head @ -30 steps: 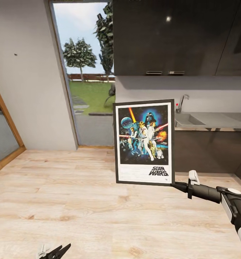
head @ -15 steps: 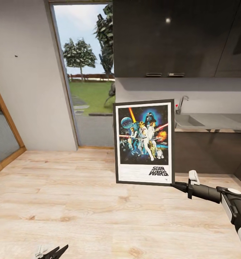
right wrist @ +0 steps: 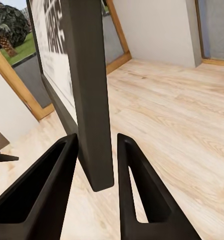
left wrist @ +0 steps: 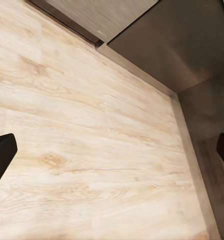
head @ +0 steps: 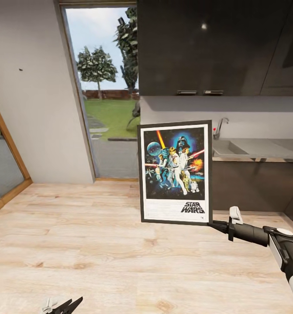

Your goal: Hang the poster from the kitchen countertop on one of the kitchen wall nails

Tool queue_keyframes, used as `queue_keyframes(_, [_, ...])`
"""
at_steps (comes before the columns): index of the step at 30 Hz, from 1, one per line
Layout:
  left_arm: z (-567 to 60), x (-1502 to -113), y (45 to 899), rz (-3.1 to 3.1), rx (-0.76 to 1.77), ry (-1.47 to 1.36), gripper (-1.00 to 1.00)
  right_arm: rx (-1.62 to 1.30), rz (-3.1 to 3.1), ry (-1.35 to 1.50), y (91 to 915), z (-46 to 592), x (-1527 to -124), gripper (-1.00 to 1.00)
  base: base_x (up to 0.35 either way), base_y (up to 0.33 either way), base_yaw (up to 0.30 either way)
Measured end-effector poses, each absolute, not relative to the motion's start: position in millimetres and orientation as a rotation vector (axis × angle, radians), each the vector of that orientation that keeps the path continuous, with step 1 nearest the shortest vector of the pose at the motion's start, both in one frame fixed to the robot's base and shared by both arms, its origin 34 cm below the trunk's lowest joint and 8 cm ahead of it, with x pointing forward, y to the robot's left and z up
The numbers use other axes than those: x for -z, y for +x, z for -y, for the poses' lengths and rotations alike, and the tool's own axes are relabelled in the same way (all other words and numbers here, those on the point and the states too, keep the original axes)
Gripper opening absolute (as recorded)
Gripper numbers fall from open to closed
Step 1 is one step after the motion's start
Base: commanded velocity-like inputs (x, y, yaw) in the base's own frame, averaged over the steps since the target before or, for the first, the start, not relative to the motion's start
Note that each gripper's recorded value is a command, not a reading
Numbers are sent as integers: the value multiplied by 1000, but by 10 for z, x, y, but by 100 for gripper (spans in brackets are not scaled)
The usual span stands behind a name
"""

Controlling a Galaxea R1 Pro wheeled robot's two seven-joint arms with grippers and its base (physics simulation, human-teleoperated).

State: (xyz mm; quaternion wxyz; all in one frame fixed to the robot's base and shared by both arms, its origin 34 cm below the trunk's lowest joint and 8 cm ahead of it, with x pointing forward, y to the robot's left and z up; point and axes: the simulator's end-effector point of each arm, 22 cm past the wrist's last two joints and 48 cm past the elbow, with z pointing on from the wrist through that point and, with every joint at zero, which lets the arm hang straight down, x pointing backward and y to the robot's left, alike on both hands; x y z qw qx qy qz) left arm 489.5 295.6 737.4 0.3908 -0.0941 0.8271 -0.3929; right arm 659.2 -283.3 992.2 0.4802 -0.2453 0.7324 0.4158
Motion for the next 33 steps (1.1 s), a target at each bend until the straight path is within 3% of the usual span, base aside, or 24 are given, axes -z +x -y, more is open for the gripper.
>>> queue_keyframes(33, [-2933, -7708, 4798, -2101, 1004, -240, 100, -1015, -1784, -600, 6499, 2831, -10263, -100, 0, 0, 0])
